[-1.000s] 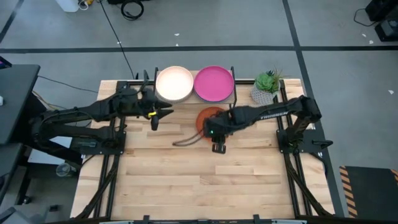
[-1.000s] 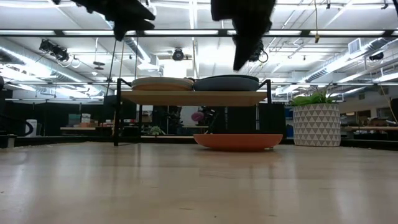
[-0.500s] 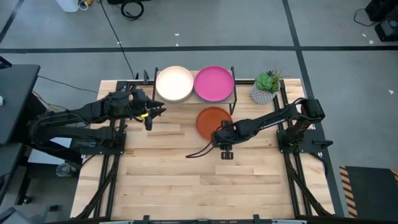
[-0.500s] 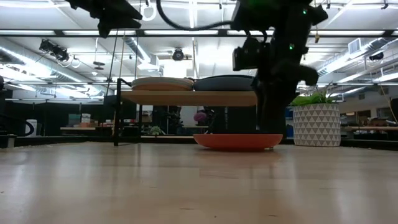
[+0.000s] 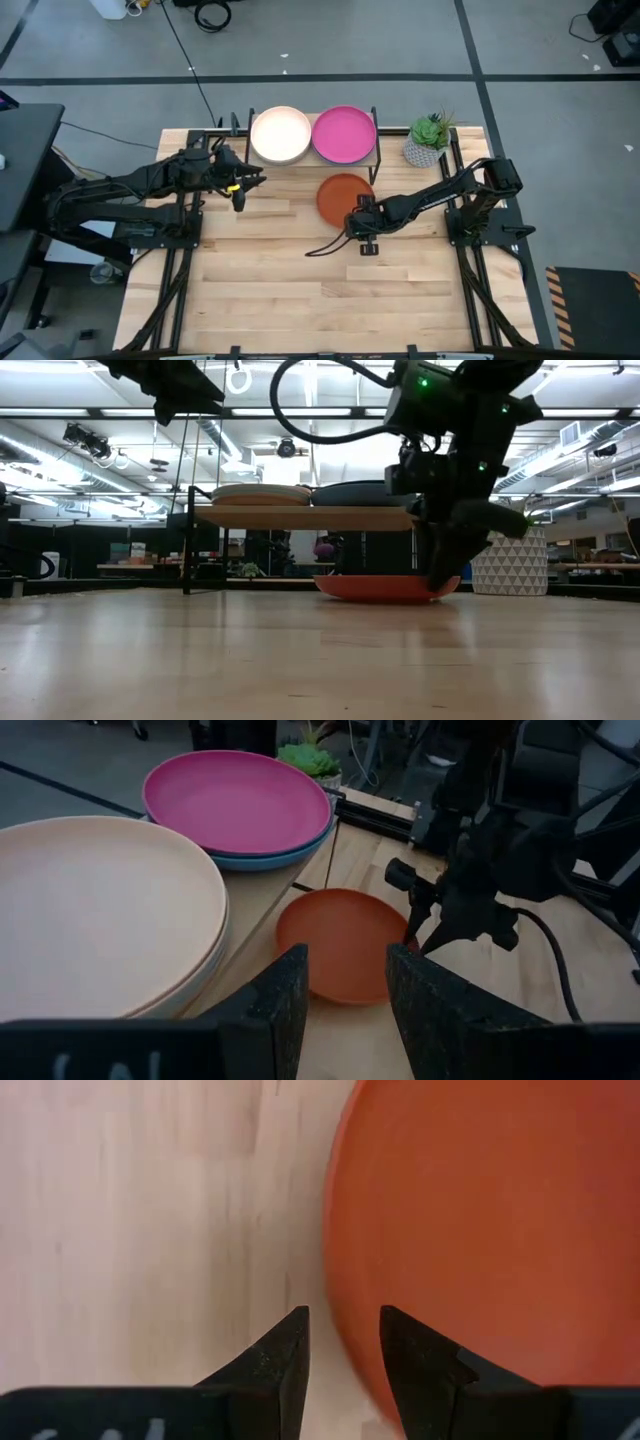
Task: Place and stack plates onto a shelf
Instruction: Stack the orange plate on top of the pink plate on the shelf
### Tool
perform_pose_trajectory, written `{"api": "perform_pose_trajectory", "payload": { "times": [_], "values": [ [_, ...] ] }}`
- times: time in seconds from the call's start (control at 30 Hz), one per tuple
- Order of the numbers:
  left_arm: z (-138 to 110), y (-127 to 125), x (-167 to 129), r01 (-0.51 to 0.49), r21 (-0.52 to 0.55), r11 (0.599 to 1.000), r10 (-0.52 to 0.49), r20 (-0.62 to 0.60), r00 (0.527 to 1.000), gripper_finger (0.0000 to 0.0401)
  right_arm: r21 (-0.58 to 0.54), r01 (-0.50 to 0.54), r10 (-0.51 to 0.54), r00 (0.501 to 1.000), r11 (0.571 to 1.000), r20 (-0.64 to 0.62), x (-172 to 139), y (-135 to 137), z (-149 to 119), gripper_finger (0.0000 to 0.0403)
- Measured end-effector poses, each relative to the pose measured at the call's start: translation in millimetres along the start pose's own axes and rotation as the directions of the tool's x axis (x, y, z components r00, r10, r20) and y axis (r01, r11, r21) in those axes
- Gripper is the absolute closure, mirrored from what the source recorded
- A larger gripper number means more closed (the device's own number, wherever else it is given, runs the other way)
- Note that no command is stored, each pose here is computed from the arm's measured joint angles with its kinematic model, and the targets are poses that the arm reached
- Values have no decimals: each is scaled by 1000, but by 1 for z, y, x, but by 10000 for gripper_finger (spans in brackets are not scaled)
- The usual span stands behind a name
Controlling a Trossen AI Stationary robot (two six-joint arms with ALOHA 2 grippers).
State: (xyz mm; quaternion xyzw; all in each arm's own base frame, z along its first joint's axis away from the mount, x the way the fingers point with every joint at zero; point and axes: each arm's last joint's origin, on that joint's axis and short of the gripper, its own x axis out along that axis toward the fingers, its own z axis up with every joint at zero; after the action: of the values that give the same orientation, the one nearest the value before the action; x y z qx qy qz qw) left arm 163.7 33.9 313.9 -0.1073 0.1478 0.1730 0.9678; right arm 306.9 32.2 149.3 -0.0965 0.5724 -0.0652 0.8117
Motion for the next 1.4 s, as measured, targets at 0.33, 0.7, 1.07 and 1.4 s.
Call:
{"api": "perform_pose_trajectory", "payload": {
  "times": [0.33,0.7,1.07,1.4],
  "values": [
    [0,0,0,-1,27,1000,1,-2,1000,259,-59,-24,24,1000,998,-11,2,-1,-1,338],
    [26,-2,-36,101,2,995,-97,284,954,259,-166,-148,164,983,975,85,-46,1,35,385],
    [32,4,-61,12,-2,1000,-10,407,913,259,-181,-18,108,858,983,502,-186,-37,94,387],
    [31,3,-53,4,-4,1000,-2,381,924,259,-33,300,-268,893,953,362,-186,-104,89,388]
  ]
}}
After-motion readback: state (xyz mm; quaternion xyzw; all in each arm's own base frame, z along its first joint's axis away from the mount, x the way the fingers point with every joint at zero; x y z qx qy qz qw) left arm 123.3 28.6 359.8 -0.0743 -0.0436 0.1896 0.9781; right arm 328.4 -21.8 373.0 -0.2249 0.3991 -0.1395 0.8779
